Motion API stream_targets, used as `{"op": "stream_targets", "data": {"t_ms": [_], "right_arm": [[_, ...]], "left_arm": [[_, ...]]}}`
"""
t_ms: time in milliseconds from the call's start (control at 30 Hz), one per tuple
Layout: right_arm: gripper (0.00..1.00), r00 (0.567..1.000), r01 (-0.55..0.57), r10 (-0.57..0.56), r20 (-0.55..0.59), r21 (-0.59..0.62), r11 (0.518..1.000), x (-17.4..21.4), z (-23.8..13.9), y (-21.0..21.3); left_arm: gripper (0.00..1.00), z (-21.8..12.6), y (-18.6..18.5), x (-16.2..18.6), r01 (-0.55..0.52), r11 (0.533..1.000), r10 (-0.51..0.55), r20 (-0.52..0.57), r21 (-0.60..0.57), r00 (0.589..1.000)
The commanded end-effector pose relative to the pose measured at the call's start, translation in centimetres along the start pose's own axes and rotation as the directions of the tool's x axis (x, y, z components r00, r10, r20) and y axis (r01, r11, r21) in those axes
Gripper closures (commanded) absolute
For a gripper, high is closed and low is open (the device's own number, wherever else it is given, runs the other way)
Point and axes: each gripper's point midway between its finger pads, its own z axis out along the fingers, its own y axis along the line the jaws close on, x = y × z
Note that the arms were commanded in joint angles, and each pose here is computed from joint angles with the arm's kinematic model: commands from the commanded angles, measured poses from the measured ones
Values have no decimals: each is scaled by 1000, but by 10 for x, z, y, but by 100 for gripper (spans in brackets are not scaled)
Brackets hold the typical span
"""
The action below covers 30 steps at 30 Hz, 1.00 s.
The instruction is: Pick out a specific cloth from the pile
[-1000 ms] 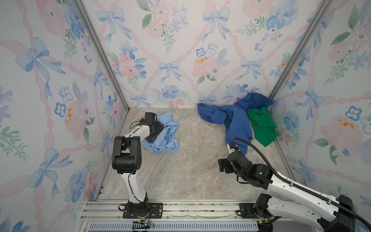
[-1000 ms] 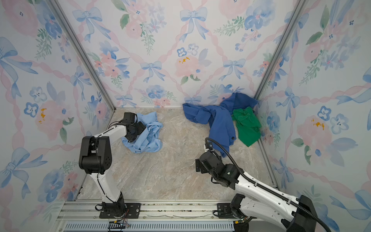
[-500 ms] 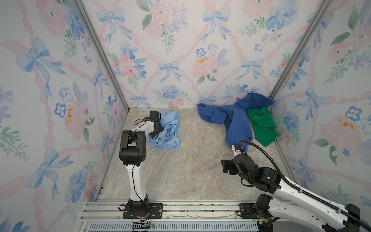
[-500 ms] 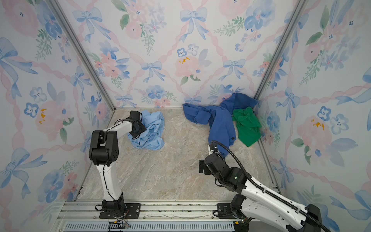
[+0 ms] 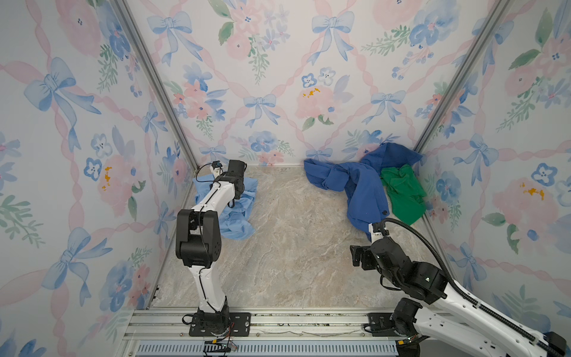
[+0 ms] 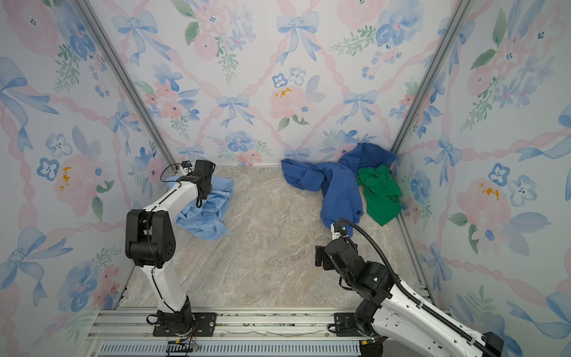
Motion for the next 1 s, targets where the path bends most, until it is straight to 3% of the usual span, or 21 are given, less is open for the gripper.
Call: {"op": "stream_targets", "data": {"t_ms": [0,133,267,433,533,567,700,767,833,900,967], "right_arm": [[3,1000,6,-6,0,22,1000,-6,-3,-3],[3,1000,5,-5,-12,18,1000,-8,-5,-1],[3,1000,-3,3,-6,25,1000,-5,-5,-5],[3,1000,3,-2,-11,35,999,-3,-5,-8],[3,1000,12,-11,-12,45,999,-3,-6,-10],[3,1000,10,-9,-11,51,999,-3,-6,-12],[3,1000,4,-3,-11,59,998,1,-5,-16],[3,1000,2,-2,-12,60,998,2,-4,-17],[3,1000,2,-1,-12,61,998,3,-3,-17],[3,1000,5,-4,-15,56,998,4,-2,-16],[3,1000,8,-7,-16,54,999,3,0,-15]], "left_arm": [[100,-7,35,-20,-140,956,159,57,-259,986],[100,-20,35,-42,-170,911,220,95,-375,971],[100,-19,10,-54,-253,854,322,80,-455,943],[100,-9,-51,-53,-363,844,423,73,-395,903],[100,-12,-102,-46,-433,856,476,104,-283,873],[100,-15,-123,-40,-451,871,478,125,-193,869],[100,-36,-161,-13,-403,912,390,150,75,909],[100,-37,-162,7,-310,925,300,78,220,951],[100,-33,-160,32,-186,909,217,-42,373,975],[100,-32,-157,54,-47,866,157,-182,498,971],[100,-35,-148,62,59,826,103,-252,561,962]]}}
